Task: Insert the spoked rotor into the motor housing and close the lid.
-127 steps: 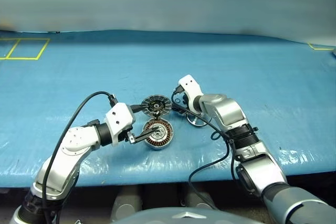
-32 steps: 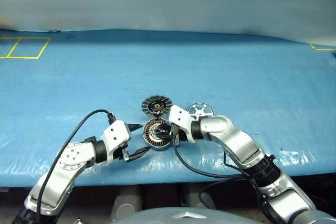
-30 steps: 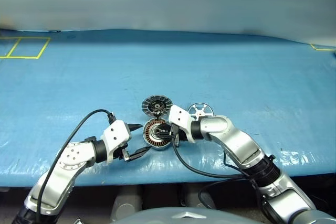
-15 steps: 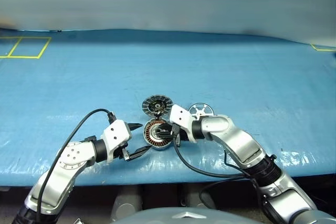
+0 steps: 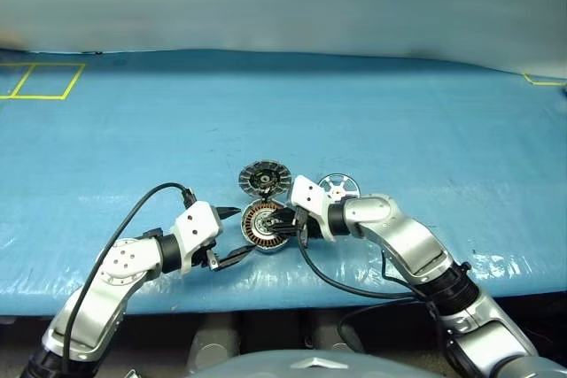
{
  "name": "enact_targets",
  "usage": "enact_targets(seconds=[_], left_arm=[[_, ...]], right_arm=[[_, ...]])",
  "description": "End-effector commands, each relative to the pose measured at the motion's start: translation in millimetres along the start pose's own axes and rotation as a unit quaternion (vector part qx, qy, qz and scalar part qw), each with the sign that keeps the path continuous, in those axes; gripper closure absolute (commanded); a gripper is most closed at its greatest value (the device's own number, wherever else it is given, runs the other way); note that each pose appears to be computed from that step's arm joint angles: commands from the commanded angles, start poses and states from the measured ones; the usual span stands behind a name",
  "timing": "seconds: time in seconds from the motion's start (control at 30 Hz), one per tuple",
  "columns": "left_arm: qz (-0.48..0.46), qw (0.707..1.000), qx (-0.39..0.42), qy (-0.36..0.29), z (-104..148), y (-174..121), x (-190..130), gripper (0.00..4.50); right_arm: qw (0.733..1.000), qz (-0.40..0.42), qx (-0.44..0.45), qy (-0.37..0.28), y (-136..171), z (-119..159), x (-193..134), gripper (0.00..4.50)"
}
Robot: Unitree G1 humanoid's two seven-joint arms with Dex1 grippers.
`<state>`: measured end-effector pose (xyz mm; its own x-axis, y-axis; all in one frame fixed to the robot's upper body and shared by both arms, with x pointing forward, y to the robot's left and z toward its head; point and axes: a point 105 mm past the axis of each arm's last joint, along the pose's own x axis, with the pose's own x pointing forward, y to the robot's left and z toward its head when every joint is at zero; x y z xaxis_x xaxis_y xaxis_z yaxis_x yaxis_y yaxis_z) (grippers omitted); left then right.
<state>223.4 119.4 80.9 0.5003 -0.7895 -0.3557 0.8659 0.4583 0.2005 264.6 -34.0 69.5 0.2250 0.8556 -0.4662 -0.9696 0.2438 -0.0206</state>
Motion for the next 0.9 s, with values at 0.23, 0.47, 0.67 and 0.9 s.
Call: enact_targets(seconds=[0.23,0.47,0.67,0.9], left_arm=[[-0.001,1.0,0.013,-0.015,7.9,-1.8,0.6,0.67],[-0.001,1.0,0.013,-0.015,8.0,-2.4,0.6,0.67],[-0.002,1.0,0.015,-0.014,7.9,-2.4,0.9,0.67],[-0.002,1.0,0.016,-0.014,7.7,-2.4,1.3,0.67]], right_arm=[[1.0,0.001,-0.018,-0.013,0.2,9.5,-0.1,3.75],[1.0,-0.01,-0.007,-0.011,-3.9,5.3,2.0,3.75],[1.0,-0.009,-0.008,-0.015,-4.3,8.3,2.2,3.75],[1.0,-0.004,-0.011,-0.004,-3.0,3.2,-0.5,3.75]])
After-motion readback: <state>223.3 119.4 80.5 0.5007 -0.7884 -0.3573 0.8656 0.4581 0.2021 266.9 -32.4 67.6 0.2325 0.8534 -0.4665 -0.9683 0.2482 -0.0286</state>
